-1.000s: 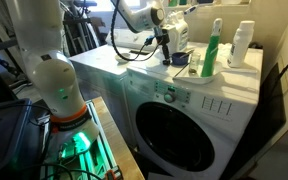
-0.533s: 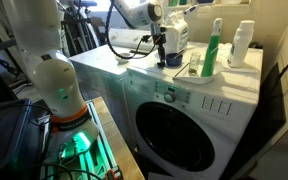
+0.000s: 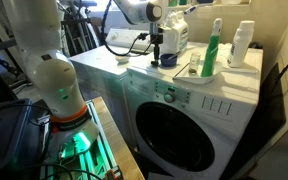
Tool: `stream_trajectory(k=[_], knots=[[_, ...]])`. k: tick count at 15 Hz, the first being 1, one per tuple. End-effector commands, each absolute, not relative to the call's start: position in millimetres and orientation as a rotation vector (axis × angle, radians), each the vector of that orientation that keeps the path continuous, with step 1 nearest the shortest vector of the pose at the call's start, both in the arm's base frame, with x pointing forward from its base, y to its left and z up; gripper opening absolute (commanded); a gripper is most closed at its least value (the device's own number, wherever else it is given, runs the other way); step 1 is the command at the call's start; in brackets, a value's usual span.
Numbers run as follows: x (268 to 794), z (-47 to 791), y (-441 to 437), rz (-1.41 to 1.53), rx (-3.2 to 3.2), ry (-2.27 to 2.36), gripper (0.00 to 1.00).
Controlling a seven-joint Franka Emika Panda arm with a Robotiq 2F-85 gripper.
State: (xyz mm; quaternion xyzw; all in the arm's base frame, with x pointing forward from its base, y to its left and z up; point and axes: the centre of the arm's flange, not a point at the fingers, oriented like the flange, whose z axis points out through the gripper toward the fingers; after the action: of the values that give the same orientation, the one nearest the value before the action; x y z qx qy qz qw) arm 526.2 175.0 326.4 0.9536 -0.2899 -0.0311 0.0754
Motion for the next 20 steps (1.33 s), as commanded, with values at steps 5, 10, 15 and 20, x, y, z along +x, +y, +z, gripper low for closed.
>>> stream_trajectory(k=[5, 10, 15, 20], knots=[[541.3, 318.7, 166.9, -0.472, 2.803, -1.245, 0.29], [561.4, 310.4, 147.9, -0.582, 2.721, -1.606, 0.29], [572.1, 300.9, 132.1, -0.949, 2.645, -1.698, 0.29], [579.1, 299.4, 124.4, -1.078, 2.646, -1.874, 0.29]])
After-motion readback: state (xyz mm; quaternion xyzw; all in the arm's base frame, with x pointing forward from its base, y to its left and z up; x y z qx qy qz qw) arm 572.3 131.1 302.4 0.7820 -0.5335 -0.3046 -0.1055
